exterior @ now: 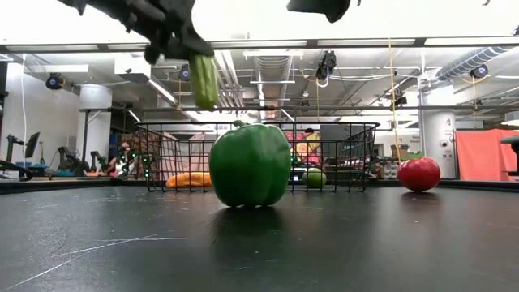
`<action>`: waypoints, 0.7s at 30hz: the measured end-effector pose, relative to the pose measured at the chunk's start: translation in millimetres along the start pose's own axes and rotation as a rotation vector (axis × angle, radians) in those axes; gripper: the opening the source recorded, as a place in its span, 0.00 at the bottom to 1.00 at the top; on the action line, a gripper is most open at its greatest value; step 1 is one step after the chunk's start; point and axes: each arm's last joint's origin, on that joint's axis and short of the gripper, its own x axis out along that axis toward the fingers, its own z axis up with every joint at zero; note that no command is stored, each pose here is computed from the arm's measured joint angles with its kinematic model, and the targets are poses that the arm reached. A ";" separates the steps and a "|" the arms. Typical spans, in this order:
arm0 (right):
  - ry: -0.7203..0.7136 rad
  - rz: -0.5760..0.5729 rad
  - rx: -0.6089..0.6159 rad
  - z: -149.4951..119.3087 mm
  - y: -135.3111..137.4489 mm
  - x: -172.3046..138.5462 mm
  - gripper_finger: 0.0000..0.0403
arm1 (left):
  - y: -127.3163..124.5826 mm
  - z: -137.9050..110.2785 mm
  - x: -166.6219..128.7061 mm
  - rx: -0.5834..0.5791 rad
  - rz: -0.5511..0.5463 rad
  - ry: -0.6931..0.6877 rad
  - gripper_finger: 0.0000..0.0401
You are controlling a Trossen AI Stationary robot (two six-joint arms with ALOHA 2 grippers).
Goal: Sort produce into baskets
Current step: Put the green luffa into the left wire basket
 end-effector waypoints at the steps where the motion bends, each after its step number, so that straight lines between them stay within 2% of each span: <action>1: 0.004 -0.010 0.000 -0.7 -0.5 0.3 0.78 | 7.9 -0.1 5.9 -0.009 -0.001 0.014 0.31; 5: 0.010 -0.015 0.004 -2.1 -1.9 0.8 0.79 | 37.6 -6.7 26.5 -0.010 0.049 0.092 0.31; 8: 0.022 -0.016 0.003 -3.4 -1.9 0.8 0.80 | 50.4 -13.4 37.2 -0.015 0.064 0.148 0.31; 21: 0.039 -0.016 0.004 -5.4 -1.7 1.2 0.77 | 50.3 -41.7 67.1 0.054 0.063 0.326 0.31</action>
